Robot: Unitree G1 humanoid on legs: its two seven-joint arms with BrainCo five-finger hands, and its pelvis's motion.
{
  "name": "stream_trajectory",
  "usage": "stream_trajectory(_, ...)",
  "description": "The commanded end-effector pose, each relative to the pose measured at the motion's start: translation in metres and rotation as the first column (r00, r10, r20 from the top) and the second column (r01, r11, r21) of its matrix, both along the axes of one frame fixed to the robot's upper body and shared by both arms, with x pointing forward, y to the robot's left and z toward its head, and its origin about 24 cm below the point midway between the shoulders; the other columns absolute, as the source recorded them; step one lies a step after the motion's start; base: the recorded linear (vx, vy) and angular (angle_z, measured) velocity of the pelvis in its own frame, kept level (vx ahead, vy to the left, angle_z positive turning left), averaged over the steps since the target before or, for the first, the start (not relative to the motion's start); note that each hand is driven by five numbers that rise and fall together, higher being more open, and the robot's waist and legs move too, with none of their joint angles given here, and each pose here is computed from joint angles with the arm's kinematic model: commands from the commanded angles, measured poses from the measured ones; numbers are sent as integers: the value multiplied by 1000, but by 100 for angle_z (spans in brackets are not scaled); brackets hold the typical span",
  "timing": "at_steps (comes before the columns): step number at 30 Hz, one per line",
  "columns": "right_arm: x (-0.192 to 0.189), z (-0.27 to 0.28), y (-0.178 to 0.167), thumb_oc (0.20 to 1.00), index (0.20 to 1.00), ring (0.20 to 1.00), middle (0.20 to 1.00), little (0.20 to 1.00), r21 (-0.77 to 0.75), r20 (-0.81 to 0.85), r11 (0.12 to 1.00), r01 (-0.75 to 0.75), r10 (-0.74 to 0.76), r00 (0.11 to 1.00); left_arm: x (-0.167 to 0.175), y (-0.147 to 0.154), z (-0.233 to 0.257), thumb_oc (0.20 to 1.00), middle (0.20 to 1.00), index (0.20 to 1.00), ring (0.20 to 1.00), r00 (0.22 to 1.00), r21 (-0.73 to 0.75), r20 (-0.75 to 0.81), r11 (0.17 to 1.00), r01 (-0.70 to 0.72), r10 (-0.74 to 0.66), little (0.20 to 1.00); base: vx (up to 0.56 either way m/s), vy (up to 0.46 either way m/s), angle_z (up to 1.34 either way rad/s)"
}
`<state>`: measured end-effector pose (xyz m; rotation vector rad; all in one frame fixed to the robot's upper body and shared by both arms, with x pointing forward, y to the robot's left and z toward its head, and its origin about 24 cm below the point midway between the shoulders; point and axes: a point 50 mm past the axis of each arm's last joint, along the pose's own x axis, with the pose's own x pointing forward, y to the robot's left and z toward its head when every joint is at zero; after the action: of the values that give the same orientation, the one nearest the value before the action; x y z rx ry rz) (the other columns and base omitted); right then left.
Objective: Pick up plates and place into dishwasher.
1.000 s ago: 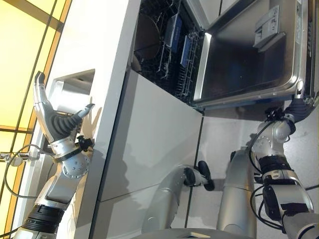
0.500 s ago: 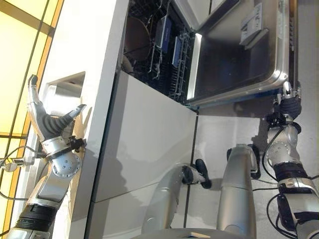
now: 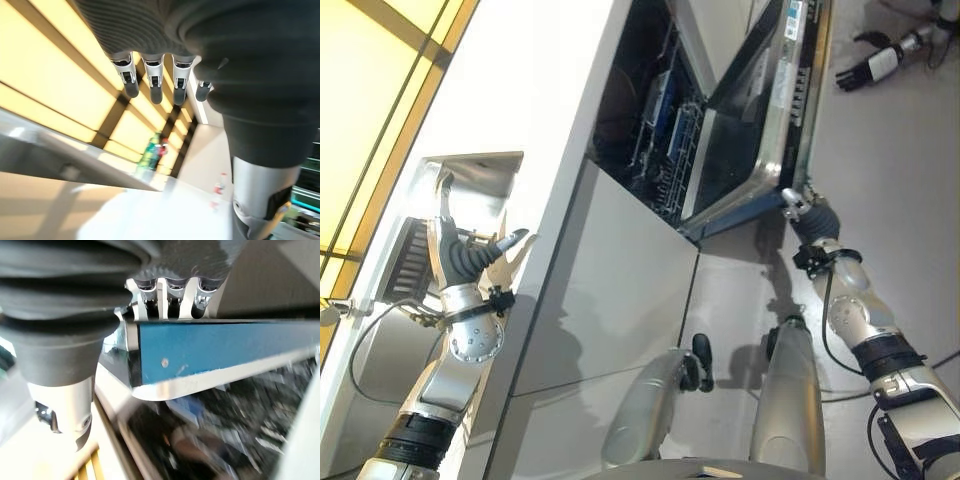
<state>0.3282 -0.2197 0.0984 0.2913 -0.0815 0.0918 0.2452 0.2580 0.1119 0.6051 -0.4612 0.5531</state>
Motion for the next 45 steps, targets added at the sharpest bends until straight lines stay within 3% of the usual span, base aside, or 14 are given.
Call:
stream_trajectory(1,7,114,109,1000,1000,1000,1000,1000,-59,498,907,-417,389,775,-1,10,35,1000,1000,1000,1000,994,52,105,998,25,-31,1000,106,-119,39)
stream_trajectory(9,-8,80,127,1000,1000,1000,1000,1000,57,502,919,-391,312,806,-4,12,40,1000,1000,1000,1000,993,154,62,984,87,-98,1000,159,-207,85)
stream_trajectory(22,-31,42,110,1000,1000,1000,1000,1000,199,443,940,-276,165,881,-2,5,35,1000,1000,1000,1000,986,228,2,960,160,-165,1000,60,-102,10)
stream_trajectory(25,-35,32,102,1000,1000,1000,1000,1000,193,407,957,-215,121,905,-3,5,31,1000,1000,1000,1000,986,217,-11,962,166,-167,1000,0,0,0)
stream_trajectory(32,-61,-8,70,1000,1000,1000,1000,1000,24,218,993,117,-120,968,-14,8,18,1000,1000,1000,1000,994,173,-10,978,113,-113,1000,-54,71,-19)
stream_trajectory(39,-84,27,56,1000,1000,1000,1000,1000,-67,393,961,270,-223,892,-20,4,11,1000,1000,1000,1000,998,81,25,995,57,-59,1000,-86,138,-28)
stream_trajectory(45,-86,62,58,1000,1000,1000,1000,1000,-91,541,972,217,-135,830,-21,1,14,1000,1000,1000,1000,994,-5,79,998,69,-69,1000,-72,157,-11)
